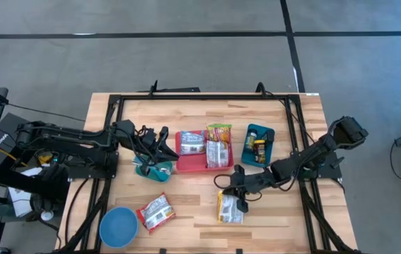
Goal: Pick & Place Food Item
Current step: Put the yellow noodle pack into the red bin
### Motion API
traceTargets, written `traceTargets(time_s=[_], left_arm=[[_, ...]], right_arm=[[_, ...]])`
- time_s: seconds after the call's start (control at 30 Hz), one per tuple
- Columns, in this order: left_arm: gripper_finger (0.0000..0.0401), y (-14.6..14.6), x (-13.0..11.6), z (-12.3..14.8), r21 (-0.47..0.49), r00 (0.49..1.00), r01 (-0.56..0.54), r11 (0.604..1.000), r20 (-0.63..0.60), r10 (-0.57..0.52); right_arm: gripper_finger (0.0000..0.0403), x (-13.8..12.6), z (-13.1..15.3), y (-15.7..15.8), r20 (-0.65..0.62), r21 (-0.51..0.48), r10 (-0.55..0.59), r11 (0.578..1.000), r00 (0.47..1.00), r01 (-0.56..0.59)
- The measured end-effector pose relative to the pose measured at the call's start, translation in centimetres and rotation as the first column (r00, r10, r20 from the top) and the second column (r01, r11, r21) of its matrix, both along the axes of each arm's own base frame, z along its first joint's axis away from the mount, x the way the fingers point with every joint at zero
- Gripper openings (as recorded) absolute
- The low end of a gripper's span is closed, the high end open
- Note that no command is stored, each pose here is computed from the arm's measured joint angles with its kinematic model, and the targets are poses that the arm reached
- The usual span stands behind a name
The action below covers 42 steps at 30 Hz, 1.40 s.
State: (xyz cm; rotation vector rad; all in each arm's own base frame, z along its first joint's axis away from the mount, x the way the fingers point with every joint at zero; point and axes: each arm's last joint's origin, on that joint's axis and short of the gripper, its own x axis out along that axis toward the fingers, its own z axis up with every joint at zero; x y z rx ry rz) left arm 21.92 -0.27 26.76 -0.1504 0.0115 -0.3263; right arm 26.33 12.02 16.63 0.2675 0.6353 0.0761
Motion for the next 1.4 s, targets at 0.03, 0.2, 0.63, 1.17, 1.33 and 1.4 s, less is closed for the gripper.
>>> traceTargets(time_s=[0.03, 0.2, 0.63, 1.17, 1.33, 1.4], left_arm=[[0.0032, 0.0, 0.0, 0.0, 0.0, 1.0, 0.0, 1.0, 0.0, 0.0], [0.0032, 0.0, 0.0, 0.0, 0.0, 1.0, 0.0, 1.0, -0.001, 0.0], [0.0032, 0.0, 0.0, 0.0, 0.0, 1.0, 0.0, 1.0, -0.002, 0.0], [0.0032, 0.0, 0.0, 0.0, -0.003, 1.0, 0.0, 1.0, -0.004, 0.0], [0.0032, 0.0, 0.0, 0.0, -0.003, 1.0, 0.0, 1.0, -0.004, 0.0], [0.0032, 0.0, 0.0, 0.0, -0.003, 1.0, 0.0, 1.0, -0.004, 0.0]], right_arm=[[0.0, 0.1, 0.1, 0.0, 0.007, -0.008, 0.005, 1.0, 1.0, -0.005], [0.0, 0.6, 0.9, 0.2, 0.044, -0.056, 0.011, 0.998, 0.999, -0.009], [0.0, 1.8, 3.2, 0.6, 0.103, -0.175, 0.015, 0.985, 0.995, 0.003], [0.0, 2.7, 5.7, 0.6, 0.145, -0.317, -0.02, 0.946, 0.989, 0.066], [0.0, 2.9, 6.4, 0.7, 0.167, -0.341, -0.023, 0.937, 0.986, 0.079], [0.0, 3.0, 6.7, 0.7, 0.175, -0.364, -0.026, 0.927, 0.984, 0.089]])
